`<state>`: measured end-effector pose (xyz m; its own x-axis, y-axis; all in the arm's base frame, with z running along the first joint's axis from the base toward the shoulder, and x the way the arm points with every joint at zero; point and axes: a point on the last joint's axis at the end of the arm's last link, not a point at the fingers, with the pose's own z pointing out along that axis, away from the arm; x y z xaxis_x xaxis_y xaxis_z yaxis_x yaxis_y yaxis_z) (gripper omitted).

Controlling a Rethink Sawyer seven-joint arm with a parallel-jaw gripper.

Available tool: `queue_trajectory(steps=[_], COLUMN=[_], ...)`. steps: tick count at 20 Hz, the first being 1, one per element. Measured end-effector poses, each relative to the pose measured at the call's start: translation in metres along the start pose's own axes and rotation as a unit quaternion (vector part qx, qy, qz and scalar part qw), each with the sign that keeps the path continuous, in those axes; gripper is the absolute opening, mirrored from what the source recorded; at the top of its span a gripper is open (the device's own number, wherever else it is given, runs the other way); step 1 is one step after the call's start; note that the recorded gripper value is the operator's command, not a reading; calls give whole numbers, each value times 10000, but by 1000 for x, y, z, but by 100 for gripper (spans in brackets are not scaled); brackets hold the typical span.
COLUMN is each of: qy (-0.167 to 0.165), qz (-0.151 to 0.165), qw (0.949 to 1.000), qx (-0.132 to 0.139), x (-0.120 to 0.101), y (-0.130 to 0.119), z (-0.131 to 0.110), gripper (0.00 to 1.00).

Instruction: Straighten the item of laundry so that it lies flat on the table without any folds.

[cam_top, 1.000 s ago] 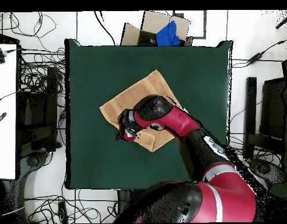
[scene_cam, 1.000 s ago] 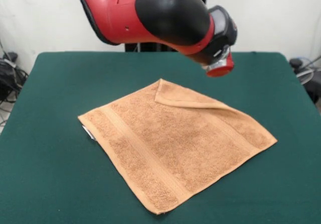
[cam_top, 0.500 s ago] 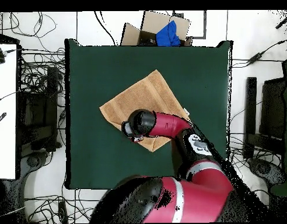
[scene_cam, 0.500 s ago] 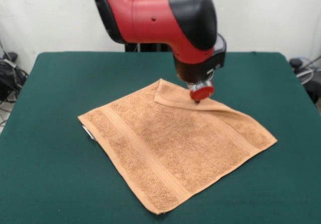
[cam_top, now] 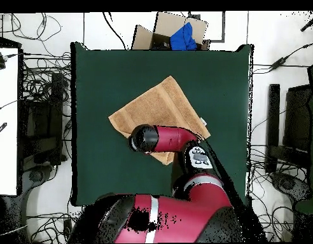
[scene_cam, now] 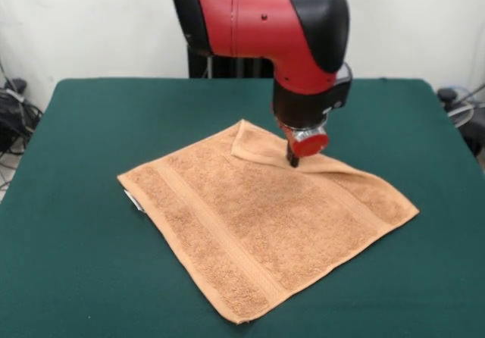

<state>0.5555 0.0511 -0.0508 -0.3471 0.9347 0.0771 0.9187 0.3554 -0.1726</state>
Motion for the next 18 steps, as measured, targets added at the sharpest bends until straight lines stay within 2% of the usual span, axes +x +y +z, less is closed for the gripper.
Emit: queue_trajectory(steps=[6,8,10,13,15,16,17,18], qy=[21,106,362,664,894,1084,1167,1443], qz=[106,244,539,893,1162,1349,1423,1627], qw=[9999,9996,9979,9938,9892,9849,9829,9761], qx=[-18,-36,-55,-79,-90,-77,-63,2], x=[-8,-17,-33,-52,-65,-73,-75,-78], y=[-1,-2,-7,-15,-28,-40,-46,-67], z=[-2,-4,-8,-13,-14,-14,-14,-12], gripper=[0,0,0,0,0,0,0,0])
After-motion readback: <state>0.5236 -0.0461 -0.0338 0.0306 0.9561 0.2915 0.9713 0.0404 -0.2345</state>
